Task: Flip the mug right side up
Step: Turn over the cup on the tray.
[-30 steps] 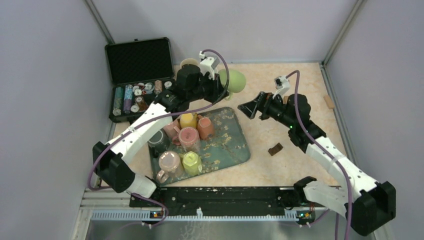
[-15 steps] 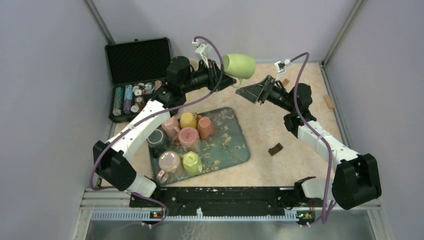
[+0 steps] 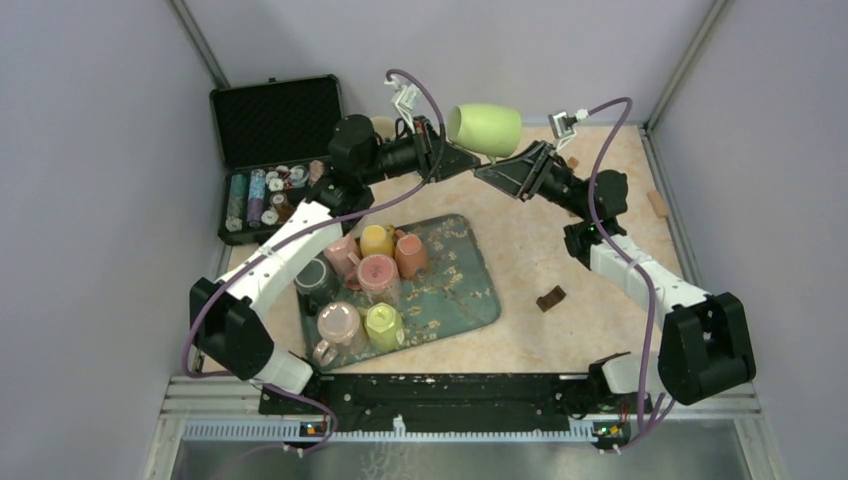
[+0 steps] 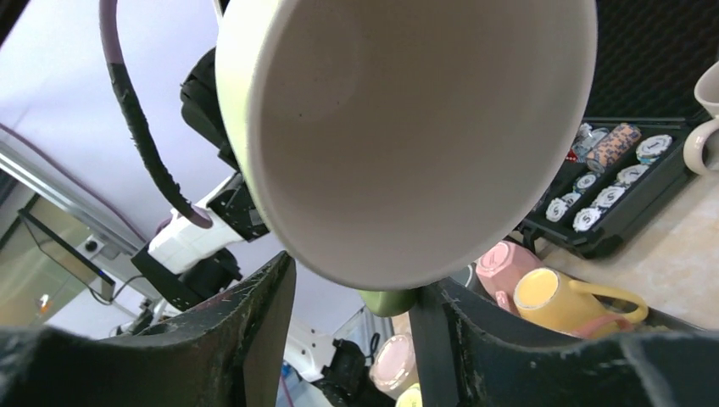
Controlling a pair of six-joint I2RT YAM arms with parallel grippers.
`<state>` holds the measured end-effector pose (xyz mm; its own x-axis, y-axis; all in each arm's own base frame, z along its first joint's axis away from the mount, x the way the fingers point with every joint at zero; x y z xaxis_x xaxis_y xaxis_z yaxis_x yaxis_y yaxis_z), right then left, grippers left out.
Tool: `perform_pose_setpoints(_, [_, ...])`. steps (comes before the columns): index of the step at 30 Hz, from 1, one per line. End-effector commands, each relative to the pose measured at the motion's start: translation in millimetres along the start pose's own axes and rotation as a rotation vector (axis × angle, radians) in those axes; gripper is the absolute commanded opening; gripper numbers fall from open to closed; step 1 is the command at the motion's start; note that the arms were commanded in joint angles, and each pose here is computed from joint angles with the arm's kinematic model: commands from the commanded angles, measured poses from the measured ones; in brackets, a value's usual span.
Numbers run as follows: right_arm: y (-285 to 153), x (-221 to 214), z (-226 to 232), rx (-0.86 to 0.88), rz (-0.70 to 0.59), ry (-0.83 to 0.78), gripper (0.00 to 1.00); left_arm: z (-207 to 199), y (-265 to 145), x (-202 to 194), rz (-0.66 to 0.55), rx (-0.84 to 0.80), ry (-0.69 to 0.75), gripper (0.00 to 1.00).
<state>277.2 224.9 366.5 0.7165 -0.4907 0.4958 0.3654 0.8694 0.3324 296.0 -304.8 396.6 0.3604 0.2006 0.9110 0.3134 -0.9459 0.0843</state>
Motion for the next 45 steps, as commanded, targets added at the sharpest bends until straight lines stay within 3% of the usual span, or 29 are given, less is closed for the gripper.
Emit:
perform_pose_setpoints(1, [4.0,11.2,28.1,0.104,-0.022,-0.059,0.47,-16.9,-0.4,26.0,-0.110,-0.100,0.092,0.00])
perform_pose_setpoints(20, [2.4,13.6,21.7,0.022,-0.065,-0.079,0.19,-13.4,2.5,8.6,-0.094,-0.164,0.066,0.00])
perform_pose_setpoints(25, [3.5,13.3,17.1,-0.006,-0.077,-0.080,0.02,-8.5,3.1,3.1,-0.082,-0.146,0.058,0.01])
perform_pose_setpoints(38, [-0.7,18.6,2.6,-0.167,-0.132,-0.109,0.00,21.0,4.2,-21.9,-0.041,0.003,0.025,0.72])
perform_pose_setpoints(45, [-2.3,13.1,-10.9,-0.264,-0.097,-0.025,0.00,33.1,-0.5,-36.4,-0.013,0.071,0.025,0.93])
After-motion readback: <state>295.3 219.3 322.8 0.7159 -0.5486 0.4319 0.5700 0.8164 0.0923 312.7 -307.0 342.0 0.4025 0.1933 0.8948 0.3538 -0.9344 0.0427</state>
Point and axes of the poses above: each gripper's point midway between its finger pads, its own y axis out along the fingers, its own z axis along the line the jaws close on, x = y × z, the point moved 4 cm from there along -y, back along the fingers, and after that the axes turned 11 degrees about y, right-handed, at the moved point
